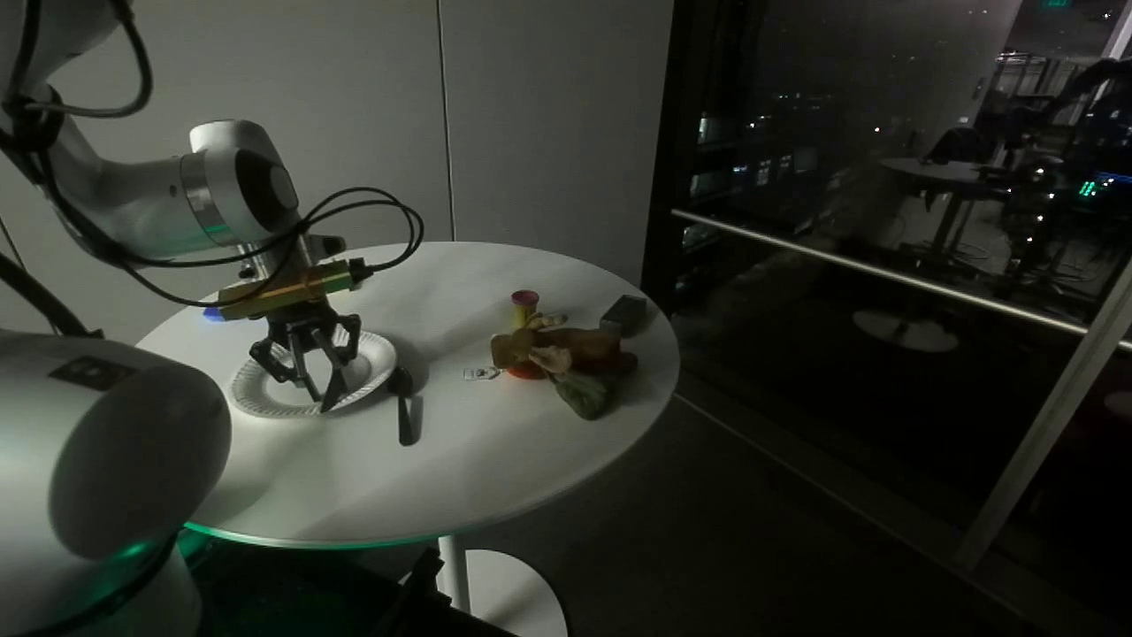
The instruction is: Pick the black spoon and put it to the right of the white paper plate, pick the black knife and put it to the left of the white paper plate, pick the round red toy and put it on the white plate
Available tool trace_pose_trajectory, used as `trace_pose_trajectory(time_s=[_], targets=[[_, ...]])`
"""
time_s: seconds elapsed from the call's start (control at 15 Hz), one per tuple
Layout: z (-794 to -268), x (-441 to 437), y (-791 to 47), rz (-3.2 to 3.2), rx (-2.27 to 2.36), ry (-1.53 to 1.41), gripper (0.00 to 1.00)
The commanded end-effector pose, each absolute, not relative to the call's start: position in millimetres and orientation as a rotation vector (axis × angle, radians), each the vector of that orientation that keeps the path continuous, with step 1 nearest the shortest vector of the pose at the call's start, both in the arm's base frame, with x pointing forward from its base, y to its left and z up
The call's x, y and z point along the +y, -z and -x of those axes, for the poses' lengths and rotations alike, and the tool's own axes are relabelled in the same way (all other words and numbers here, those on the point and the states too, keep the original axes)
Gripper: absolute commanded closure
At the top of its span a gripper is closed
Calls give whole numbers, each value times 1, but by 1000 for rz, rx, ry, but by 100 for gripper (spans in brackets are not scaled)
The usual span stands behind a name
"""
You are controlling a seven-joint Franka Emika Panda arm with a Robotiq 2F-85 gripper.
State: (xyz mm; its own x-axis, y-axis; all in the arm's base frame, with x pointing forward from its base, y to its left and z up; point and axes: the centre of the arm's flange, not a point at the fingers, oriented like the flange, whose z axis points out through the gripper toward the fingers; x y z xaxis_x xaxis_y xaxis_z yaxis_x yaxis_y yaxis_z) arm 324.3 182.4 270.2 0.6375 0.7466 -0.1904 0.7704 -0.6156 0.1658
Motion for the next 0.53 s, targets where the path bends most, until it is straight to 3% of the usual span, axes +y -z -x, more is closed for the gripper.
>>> trace_pose_trajectory(time_s=[0.0,0.2,0.27,0.47], targets=[[-325,173,-280,-2624,1235,96,90],[-312,179,-281,-2631,1196,62,95],[-309,180,-286,-2635,1189,49,91],[-295,191,-304,-2659,1222,-15,89]])
